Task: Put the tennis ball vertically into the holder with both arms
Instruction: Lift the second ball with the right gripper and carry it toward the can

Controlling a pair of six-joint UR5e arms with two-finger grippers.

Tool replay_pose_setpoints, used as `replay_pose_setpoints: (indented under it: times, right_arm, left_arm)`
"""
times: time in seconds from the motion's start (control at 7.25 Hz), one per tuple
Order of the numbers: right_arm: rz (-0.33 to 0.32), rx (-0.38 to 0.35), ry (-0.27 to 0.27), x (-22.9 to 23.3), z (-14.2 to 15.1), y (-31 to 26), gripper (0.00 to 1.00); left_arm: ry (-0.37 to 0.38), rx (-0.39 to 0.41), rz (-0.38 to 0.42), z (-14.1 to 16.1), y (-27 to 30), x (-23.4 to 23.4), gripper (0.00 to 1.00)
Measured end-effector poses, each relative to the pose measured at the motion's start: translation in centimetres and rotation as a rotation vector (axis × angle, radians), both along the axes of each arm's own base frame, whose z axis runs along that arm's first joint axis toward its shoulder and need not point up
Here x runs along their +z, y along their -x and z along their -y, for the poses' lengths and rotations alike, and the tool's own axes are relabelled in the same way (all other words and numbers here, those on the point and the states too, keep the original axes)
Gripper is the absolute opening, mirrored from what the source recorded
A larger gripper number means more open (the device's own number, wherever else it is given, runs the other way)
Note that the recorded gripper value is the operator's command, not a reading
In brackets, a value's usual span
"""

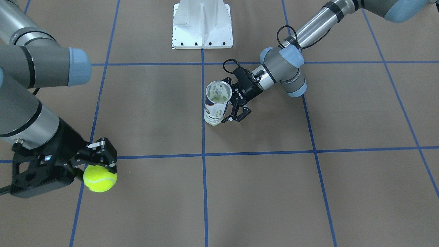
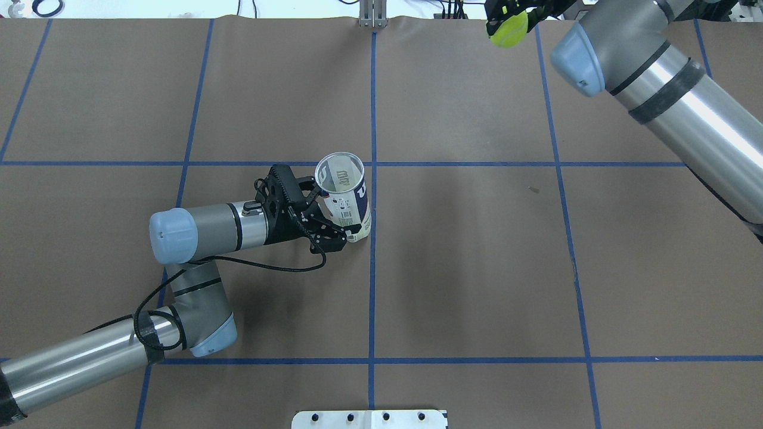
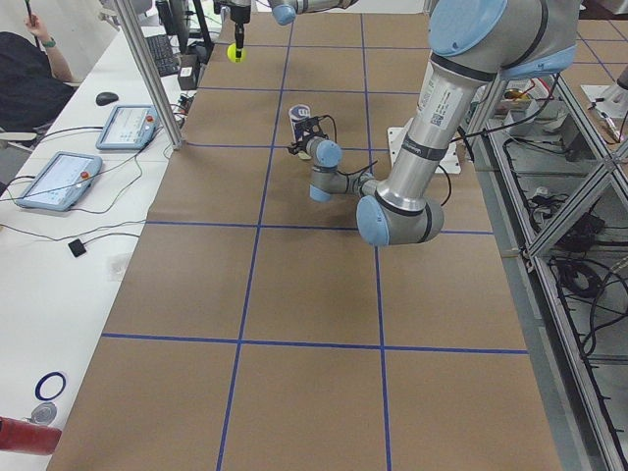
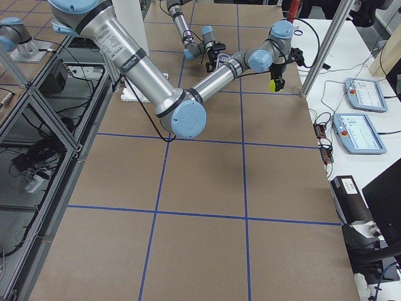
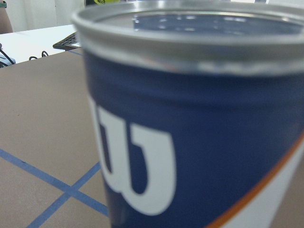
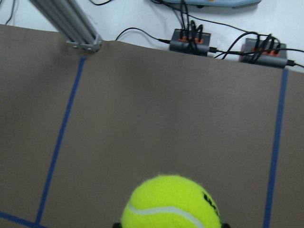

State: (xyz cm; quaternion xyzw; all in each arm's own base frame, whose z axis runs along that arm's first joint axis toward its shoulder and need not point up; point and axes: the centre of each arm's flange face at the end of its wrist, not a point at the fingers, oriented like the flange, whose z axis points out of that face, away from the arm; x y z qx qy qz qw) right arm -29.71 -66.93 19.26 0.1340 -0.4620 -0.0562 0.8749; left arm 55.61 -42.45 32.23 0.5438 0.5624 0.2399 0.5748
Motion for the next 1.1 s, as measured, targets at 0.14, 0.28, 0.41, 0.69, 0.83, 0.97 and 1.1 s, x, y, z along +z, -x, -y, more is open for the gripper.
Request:
replay_pose_setpoints:
  times: [0.14,0.28,0.41,0.69,0.83,0.97,1.1]
  right_arm:
    - [0.038,-0.004,0.020,-2.4,-2.2,1.3,0.00]
    - [0.063,-0.005,0.030,-4.0,-3.8,2.0,0.00]
    - [0.078,-0.006,0.034,-4.9,-4.8,2.3,0.00]
    - [0.090,-0.017,0.033,-6.0,-6.1,2.7,0.00]
    - [0.095,-0.022,0.033,-6.4,-6.6,3.0,0.00]
    - [0.103,-0.023,0.037,-6.7,-7.1,3.1,0.00]
    - [0.112,-0.022,0.042,-7.2,-7.6,3.3,0.00]
  left_arm:
    - [0.000,0.002,0.000,-0.1,0.0,0.1,0.99]
    - [0.001,0.003,0.000,-0.2,0.0,0.1,0.99]
    - [0.001,0.004,-0.001,-0.2,0.1,0.1,0.99]
    - [-0.001,0.006,-0.004,-0.4,0.0,0.0,0.99]
    - [-0.002,0.007,-0.007,-0.4,0.0,-0.2,0.99]
    - [-0.003,0.008,-0.009,-0.5,-0.1,-0.4,0.99]
    - [-0.003,0.008,-0.009,-0.5,-0.1,-0.4,0.99]
